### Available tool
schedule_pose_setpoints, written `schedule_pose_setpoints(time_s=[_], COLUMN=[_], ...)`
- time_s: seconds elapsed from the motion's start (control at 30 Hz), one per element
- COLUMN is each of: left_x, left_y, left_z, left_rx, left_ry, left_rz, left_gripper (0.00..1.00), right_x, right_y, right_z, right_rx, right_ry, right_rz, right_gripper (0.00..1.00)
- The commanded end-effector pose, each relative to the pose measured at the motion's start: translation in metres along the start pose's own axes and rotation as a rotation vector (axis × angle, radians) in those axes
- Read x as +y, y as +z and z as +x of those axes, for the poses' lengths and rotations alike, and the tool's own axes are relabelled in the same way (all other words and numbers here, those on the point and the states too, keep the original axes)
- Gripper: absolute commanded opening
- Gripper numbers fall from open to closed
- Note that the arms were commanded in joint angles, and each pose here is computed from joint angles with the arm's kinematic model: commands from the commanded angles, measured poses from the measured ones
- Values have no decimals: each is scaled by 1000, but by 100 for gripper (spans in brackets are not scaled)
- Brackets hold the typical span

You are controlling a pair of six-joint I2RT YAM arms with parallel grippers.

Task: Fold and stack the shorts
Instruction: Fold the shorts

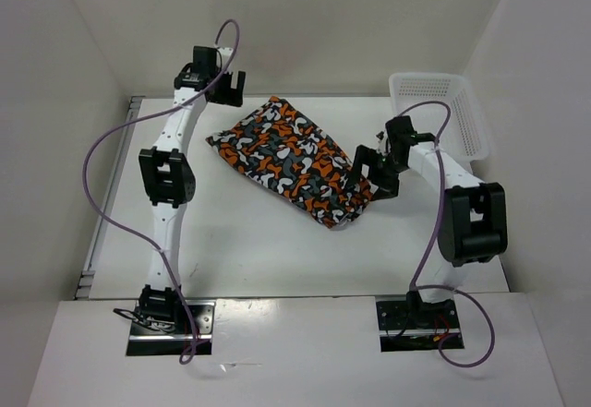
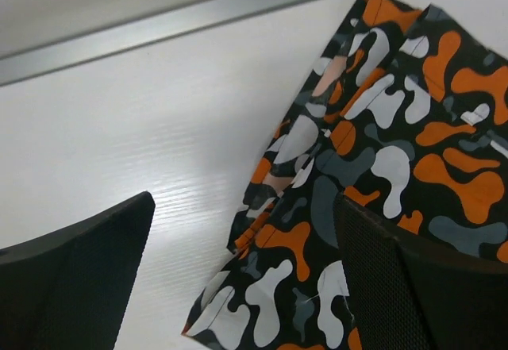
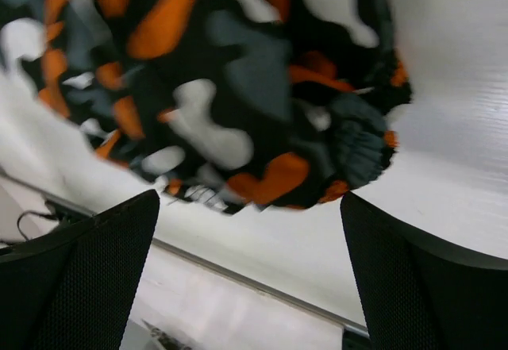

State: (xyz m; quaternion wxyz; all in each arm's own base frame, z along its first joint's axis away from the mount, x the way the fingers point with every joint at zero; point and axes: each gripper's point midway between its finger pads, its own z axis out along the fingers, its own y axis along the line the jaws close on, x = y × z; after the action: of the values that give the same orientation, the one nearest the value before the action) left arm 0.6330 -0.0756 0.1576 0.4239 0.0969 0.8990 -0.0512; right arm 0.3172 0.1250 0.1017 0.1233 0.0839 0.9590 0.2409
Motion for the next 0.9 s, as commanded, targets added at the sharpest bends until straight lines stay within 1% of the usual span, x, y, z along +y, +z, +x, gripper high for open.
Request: schedule_pose_setpoints(time_s=[0.0,0.1,0.17,0.27,0.33,0.37,0.4,0.43,0.53,0.57,0.6,0.67,0.7,0.73,0.8,0.83,0.87], left_x=[-25,-27,-27,-39,-46,-52,-52,-52,-52,-52,-54,-56,-56,-57,-53,-53,-54], left_y=[23,32,43,52,58,58,62,65,66,66,67,68,65,66,57,56,54], left_z=[31,49,66,88,103,103,111,117,125,125,133,143,140,154,150,150,167], left_rx=[81,126,162,216,249,250,268,279,299,299,319,341,339,372,365,362,401], left_ry=[22,17,13,13,17,24,22,21,19,19,15,11,11,7,-1,-1,-5], left_rz=[39,50,53,92,102,108,109,109,110,110,123,133,133,135,139,139,141], left_gripper=[100,100,100,100,100,100,100,98,83,77,66,55,50,40,29,24,15], right_x=[-26,-27,-37,-47,-42,-43,-37,-35,-31,-30,-30,-29,-32,-33,-33,-31,-31], right_y=[15,27,37,58,69,78,82,85,97,100,106,108,112,112,109,103,99], right_z=[-9,2,13,19,17,10,0,-7,-39,-45,-51,-57,-55,-55,-57,-61,-60], right_rx=[-8,36,69,94,107,100,83,71,14,4,-3,-15,-3,-3,-13,-34,-39], right_ry=[125,150,186,230,263,272,264,274,263,259,256,241,237,223,197,179,150], right_rz=[114,128,156,168,126,123,112,106,100,94,91,84,90,90,94,95,92], right_gripper=[100,100,100,100,100,100,100,100,100,97,80,53,40,22,10,0,0])
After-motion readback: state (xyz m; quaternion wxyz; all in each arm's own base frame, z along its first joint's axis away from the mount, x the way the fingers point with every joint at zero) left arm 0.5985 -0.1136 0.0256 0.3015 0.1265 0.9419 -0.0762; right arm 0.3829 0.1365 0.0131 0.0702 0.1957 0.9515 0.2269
